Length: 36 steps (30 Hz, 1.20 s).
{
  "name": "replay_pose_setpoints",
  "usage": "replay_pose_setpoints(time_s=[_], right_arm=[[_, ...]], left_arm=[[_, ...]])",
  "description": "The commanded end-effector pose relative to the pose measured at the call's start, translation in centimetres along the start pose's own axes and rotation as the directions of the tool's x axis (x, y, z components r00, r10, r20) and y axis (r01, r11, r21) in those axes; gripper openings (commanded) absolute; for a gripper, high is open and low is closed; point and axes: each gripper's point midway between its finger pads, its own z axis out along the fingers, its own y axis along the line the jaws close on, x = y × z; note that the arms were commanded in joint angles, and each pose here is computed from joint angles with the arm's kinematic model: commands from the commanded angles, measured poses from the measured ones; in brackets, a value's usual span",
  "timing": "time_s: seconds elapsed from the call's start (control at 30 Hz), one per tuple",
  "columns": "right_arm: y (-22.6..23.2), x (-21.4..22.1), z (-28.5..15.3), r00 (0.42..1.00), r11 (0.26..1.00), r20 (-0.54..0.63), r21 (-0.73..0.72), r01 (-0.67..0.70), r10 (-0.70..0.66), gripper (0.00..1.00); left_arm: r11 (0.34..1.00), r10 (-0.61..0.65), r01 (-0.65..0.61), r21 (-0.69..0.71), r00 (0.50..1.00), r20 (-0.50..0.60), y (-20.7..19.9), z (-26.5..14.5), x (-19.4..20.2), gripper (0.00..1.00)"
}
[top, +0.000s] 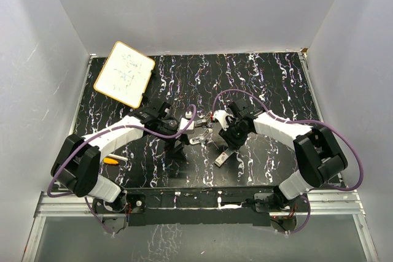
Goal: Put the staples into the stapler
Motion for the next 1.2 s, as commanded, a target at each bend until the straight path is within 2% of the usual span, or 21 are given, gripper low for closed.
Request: replay_pose_setpoints(time_s=[0.0, 0.77, 1.17], right_arm=[[-0.9, -1.4, -0.1, 0.998, 0.998, 0.041, 0.042, 0.036, -0.038, 0.29], [-1.3, -0.3, 0.1, 0.995, 0.989, 0.009, 0.102, 0.103, -0.104, 0.26], [-0.3, 0.1, 0.3, 0.991, 0.988, 0.006, 0.086, 0.130, -0.131, 0.27]], left_arm=[[0.999, 0.044, -0.045, 0.017, 0.998, 0.048, -0.8, -0.5, -1.2, 0.76], [0.999, 0.045, -0.047, 0.028, 0.997, 0.059, -1.1, -0.4, -1.2, 0.77], [0.998, 0.047, -0.049, 0.030, 0.997, 0.058, -1.2, -0.3, -1.0, 0.78]])
